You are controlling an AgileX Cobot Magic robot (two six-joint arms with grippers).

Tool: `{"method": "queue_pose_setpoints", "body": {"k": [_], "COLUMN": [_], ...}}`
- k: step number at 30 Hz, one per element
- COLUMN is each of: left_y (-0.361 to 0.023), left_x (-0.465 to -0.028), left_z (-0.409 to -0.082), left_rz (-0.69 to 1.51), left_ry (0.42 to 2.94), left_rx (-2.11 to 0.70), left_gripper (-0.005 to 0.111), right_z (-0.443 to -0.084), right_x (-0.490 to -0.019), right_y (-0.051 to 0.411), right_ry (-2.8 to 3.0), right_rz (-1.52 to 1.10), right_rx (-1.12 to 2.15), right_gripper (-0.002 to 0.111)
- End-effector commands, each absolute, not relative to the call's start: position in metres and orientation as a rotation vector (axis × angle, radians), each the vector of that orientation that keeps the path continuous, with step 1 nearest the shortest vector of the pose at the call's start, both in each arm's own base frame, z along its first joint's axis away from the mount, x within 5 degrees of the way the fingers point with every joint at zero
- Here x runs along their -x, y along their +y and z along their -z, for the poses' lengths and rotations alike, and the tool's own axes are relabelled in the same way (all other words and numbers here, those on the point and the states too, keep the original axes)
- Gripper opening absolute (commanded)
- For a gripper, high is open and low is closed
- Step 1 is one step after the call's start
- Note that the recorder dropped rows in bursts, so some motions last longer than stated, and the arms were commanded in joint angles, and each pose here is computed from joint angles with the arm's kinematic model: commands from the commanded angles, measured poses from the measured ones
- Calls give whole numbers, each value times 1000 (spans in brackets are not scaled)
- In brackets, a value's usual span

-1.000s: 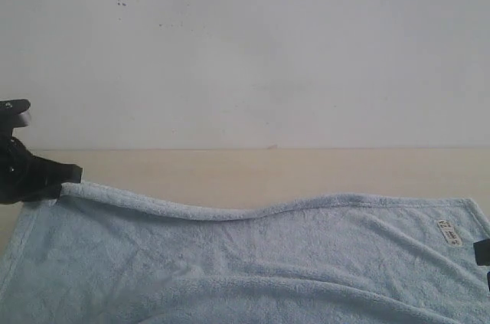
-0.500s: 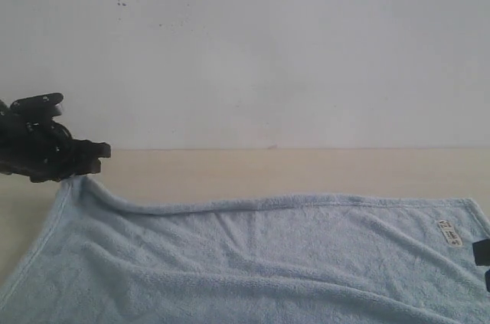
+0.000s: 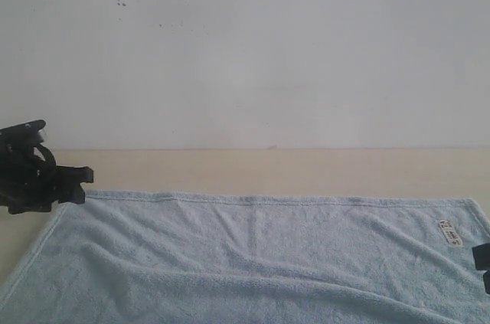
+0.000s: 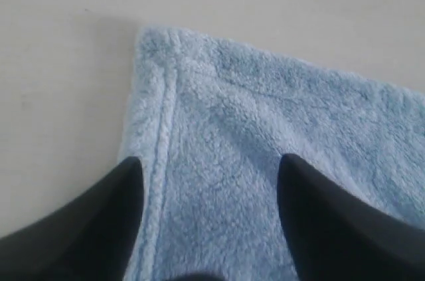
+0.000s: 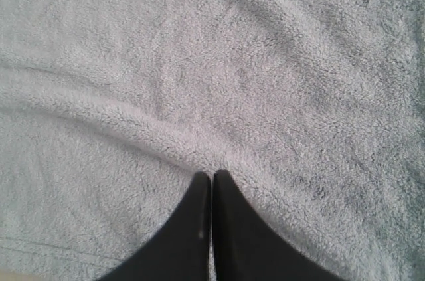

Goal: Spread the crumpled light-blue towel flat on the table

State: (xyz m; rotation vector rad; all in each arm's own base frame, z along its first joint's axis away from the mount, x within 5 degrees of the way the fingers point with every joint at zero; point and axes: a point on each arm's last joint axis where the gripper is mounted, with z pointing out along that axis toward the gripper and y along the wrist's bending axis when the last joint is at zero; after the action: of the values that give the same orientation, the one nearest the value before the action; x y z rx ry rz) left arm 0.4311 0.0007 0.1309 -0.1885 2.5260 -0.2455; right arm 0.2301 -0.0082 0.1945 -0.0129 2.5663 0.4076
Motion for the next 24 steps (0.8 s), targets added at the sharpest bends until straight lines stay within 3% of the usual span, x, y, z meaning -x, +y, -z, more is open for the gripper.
{"method": "queue_pose_setpoints", "body": {"k": [1, 8, 15, 18, 24], "left_y": [5, 2, -5, -9, -18], "left_x": [-407, -352, -302, -291, -278], "left_z": [-163, -178, -182, -176, -170], "left_rz": [221, 219, 236, 283, 424], "left_ry": [2501, 2537, 2553, 2592, 2687], "left_rx": [110, 60, -61, -98, -158], "left_gripper": [56, 54, 17, 9, 8], "right_z": [-195, -196, -192, -189, -188], "right_x": [-230, -231, -232, -233, -232], "right_y": [-10, -13, -14, -14, -13], "right_ry": [2553, 2543, 2553, 2568, 2578], "right_rz": [-359, -325, -313, -333, -351], "right_rx": [45, 42, 24, 17, 19], "right_gripper": [0, 0, 0, 0, 0]}}
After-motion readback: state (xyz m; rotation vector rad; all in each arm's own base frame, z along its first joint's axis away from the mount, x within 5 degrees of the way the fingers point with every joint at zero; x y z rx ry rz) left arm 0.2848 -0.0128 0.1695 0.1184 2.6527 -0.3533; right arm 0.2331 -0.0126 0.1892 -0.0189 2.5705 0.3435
